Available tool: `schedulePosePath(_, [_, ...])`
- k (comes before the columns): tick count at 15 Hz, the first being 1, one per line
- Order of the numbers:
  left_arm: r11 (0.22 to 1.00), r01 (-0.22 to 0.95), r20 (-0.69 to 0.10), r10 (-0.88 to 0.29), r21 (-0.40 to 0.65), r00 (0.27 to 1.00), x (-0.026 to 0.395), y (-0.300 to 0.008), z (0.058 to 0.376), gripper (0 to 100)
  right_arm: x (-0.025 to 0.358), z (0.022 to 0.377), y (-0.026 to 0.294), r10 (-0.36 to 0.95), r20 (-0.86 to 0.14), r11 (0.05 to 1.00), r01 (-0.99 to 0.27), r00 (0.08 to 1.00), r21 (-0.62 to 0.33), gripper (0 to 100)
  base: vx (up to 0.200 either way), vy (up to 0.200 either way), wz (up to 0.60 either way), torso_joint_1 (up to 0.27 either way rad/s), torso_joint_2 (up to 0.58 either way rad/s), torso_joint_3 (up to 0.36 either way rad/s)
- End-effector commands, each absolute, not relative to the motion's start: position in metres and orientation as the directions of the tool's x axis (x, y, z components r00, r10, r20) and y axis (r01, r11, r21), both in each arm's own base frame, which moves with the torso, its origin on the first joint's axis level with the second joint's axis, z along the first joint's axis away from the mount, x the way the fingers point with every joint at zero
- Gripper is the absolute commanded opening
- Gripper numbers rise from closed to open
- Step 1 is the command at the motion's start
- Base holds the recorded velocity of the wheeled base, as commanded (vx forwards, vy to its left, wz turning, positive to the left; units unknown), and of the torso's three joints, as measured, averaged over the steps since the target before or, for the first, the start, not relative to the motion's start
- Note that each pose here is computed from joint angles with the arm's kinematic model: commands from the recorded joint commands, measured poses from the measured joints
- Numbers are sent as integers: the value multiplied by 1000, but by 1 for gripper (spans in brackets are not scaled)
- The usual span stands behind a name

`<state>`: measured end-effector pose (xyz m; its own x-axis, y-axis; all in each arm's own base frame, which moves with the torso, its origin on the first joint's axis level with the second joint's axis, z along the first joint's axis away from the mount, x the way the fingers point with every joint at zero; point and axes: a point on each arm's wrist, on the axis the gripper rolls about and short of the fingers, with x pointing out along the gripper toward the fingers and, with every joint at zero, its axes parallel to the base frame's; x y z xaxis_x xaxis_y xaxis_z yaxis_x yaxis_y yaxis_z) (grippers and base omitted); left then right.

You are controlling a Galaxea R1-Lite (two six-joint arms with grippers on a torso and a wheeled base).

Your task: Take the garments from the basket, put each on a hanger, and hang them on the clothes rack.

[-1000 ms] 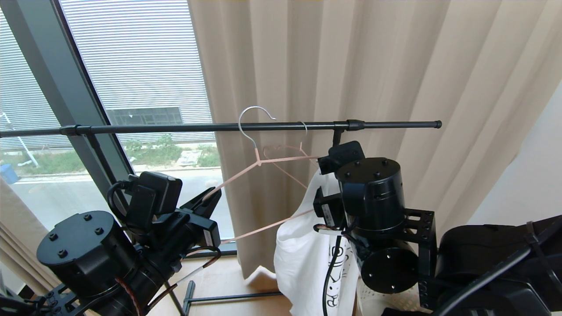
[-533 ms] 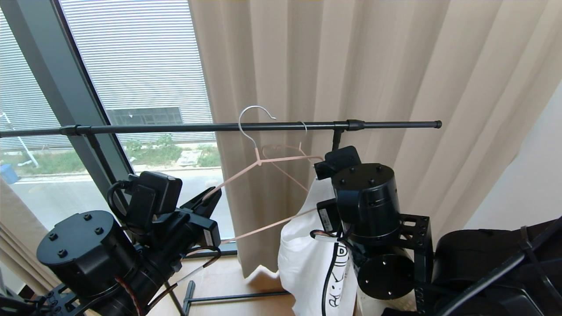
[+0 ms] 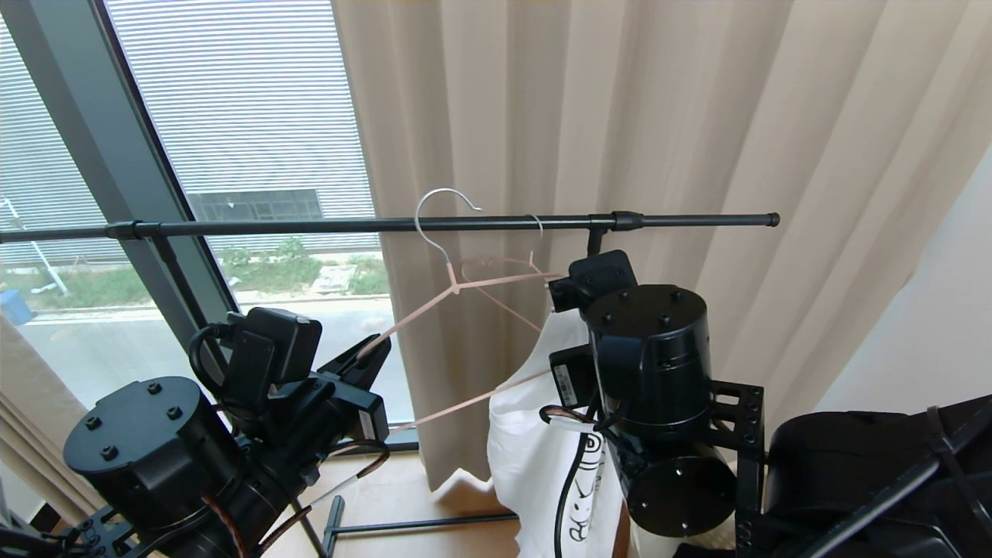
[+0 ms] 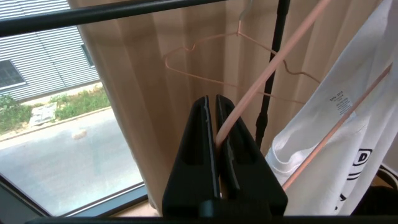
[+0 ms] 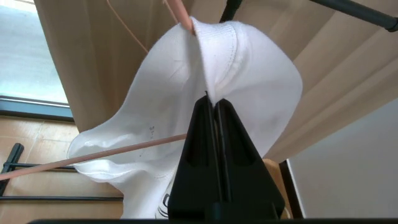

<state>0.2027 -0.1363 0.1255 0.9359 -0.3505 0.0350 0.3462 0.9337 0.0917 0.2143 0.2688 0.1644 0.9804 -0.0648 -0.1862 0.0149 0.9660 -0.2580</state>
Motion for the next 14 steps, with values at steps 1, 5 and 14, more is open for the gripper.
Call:
schedulePosePath(1, [932, 350, 25, -354, 96, 935, 202, -137, 123, 0, 214, 170, 268, -62, -177, 970, 18, 982, -243, 0, 0, 0, 0, 0, 0, 0])
schedulePosePath(5, [930, 355, 18, -358, 98, 933, 202, -138, 122, 0, 206, 178, 268, -41, -164, 975, 3, 986, -224, 0, 0, 0, 0, 0, 0, 0])
schedulePosePath(14, [923, 371, 10, -374, 100, 927, 199, -141, 120, 0, 188, 180, 284, 39, -135, 983, -63, 990, -174, 0, 0, 0, 0, 0, 0, 0])
